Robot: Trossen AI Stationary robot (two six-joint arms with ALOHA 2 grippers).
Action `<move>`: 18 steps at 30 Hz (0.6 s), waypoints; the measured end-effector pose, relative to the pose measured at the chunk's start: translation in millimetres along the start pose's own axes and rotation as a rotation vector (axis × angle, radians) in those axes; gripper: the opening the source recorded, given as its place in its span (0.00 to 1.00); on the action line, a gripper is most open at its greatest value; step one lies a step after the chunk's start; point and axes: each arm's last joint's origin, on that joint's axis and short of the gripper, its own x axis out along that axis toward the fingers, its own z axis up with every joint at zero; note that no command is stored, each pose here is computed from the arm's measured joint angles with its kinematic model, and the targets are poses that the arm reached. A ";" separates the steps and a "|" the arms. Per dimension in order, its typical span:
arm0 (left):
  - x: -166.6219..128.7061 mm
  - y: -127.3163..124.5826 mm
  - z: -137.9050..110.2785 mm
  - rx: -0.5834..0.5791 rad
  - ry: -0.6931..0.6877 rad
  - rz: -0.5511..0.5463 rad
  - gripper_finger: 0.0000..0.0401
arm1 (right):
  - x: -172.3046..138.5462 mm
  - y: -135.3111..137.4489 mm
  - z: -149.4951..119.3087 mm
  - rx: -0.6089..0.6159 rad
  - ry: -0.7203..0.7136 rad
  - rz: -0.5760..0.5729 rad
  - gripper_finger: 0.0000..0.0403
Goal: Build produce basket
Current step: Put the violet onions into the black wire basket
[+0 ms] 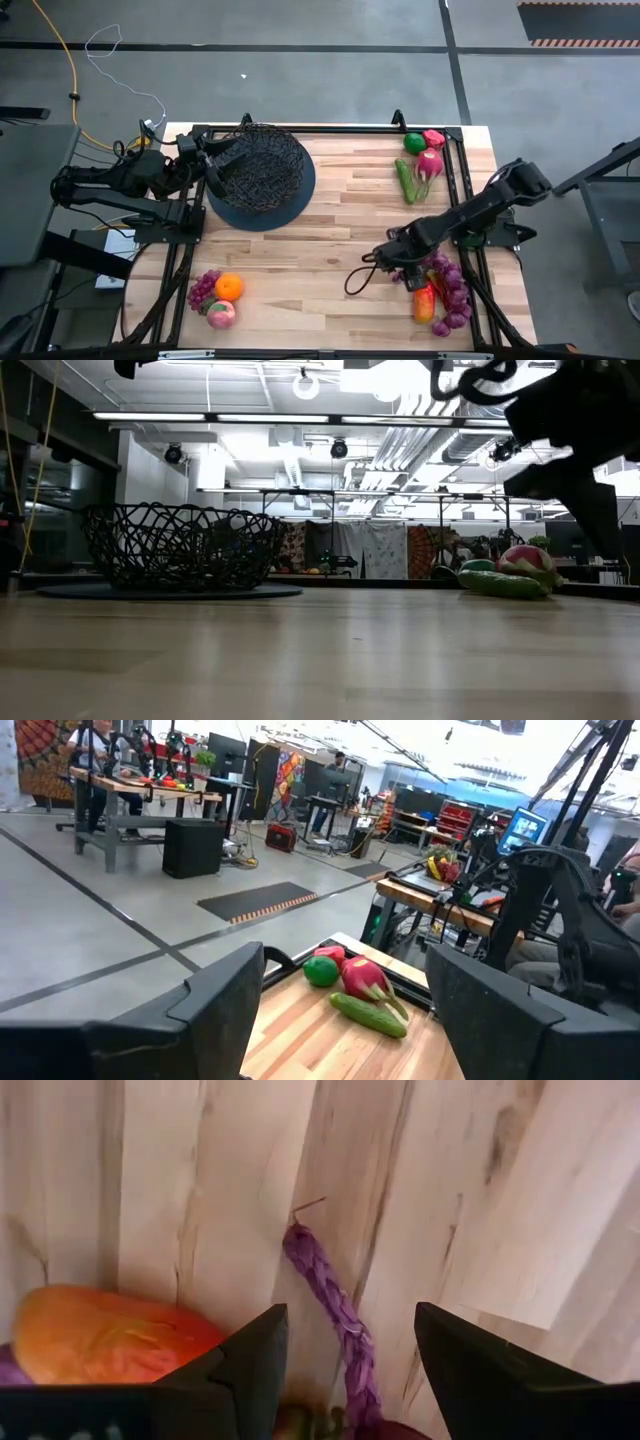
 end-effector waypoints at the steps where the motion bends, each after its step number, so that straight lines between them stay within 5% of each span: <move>1: 0.0 0.0 0.0 0.000 0.000 0.000 0.67 | 2.9 1.6 0.6 -0.010 0.007 -0.001 0.51; 18: 0.0 0.0 0.0 0.000 0.000 0.000 0.67 | 37.8 17.7 7.1 -0.072 0.059 -0.068 0.31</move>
